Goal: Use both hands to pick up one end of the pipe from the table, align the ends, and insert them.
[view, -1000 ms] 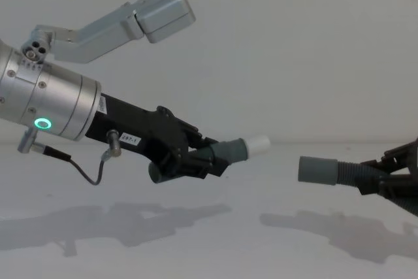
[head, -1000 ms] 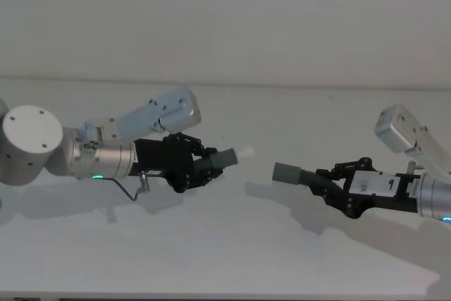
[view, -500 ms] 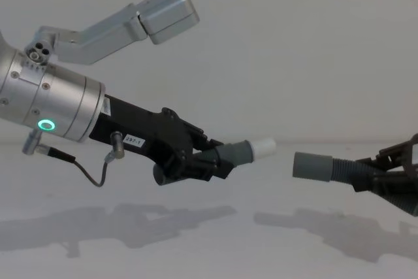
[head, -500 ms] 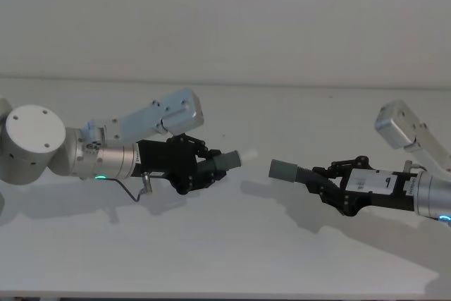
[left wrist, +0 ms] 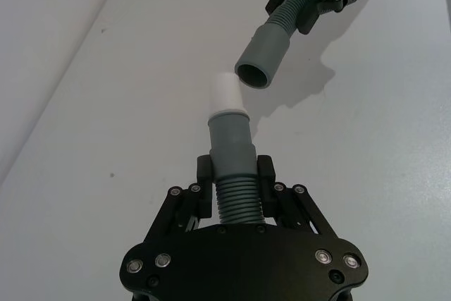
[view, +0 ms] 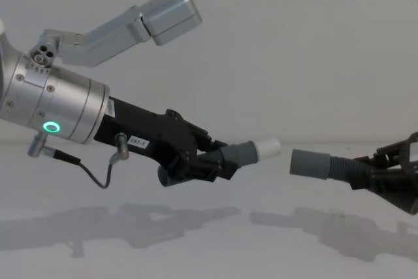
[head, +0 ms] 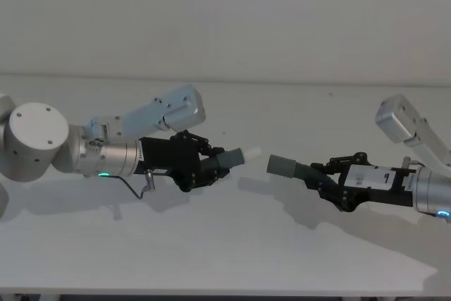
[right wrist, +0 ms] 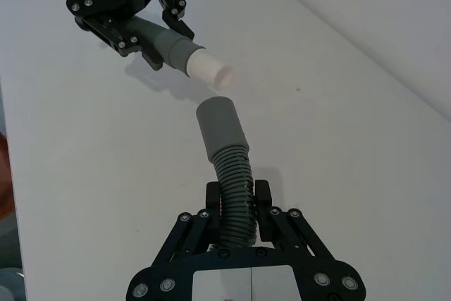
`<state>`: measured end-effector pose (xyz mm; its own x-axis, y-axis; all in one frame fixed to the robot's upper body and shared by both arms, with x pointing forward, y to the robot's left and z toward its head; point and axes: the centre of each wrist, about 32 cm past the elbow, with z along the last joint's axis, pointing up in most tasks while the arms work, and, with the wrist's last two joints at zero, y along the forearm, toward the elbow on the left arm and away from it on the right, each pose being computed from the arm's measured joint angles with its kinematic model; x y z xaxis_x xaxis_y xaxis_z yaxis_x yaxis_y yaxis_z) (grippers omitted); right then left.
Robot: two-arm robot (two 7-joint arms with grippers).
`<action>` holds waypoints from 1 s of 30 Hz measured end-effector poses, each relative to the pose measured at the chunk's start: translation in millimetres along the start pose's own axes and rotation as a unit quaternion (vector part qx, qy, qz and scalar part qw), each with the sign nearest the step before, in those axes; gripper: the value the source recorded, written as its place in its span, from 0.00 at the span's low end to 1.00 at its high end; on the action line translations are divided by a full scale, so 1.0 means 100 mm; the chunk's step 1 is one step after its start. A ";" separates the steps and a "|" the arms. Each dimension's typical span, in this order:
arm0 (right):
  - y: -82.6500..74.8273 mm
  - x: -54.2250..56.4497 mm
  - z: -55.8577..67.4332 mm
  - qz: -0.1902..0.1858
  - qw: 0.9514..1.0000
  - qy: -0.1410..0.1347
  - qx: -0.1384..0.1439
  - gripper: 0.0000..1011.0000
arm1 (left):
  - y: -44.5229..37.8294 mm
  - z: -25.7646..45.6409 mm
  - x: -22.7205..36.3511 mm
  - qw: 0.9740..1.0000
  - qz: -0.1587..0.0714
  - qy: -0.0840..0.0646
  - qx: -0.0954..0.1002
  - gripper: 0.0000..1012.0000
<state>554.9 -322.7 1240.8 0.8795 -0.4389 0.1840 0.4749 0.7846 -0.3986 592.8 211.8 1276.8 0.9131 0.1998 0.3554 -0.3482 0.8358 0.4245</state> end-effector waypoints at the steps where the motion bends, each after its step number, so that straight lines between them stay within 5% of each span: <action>1: 0.00 0.00 0.00 0.000 1.000 0.000 0.000 0.28 | -0.005 -0.003 0.000 1.000 0.000 0.001 -0.001 0.36; 30: 0.03 0.02 0.00 0.002 1.000 0.006 0.005 0.28 | -0.070 -0.038 -0.060 1.000 -0.008 0.005 -0.001 0.36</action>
<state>557.5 -321.4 1240.4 0.8811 -0.4411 0.1708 0.4715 0.7908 -0.3903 590.6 206.7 1268.5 0.9204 0.1926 0.3402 -0.3340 0.8396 0.4283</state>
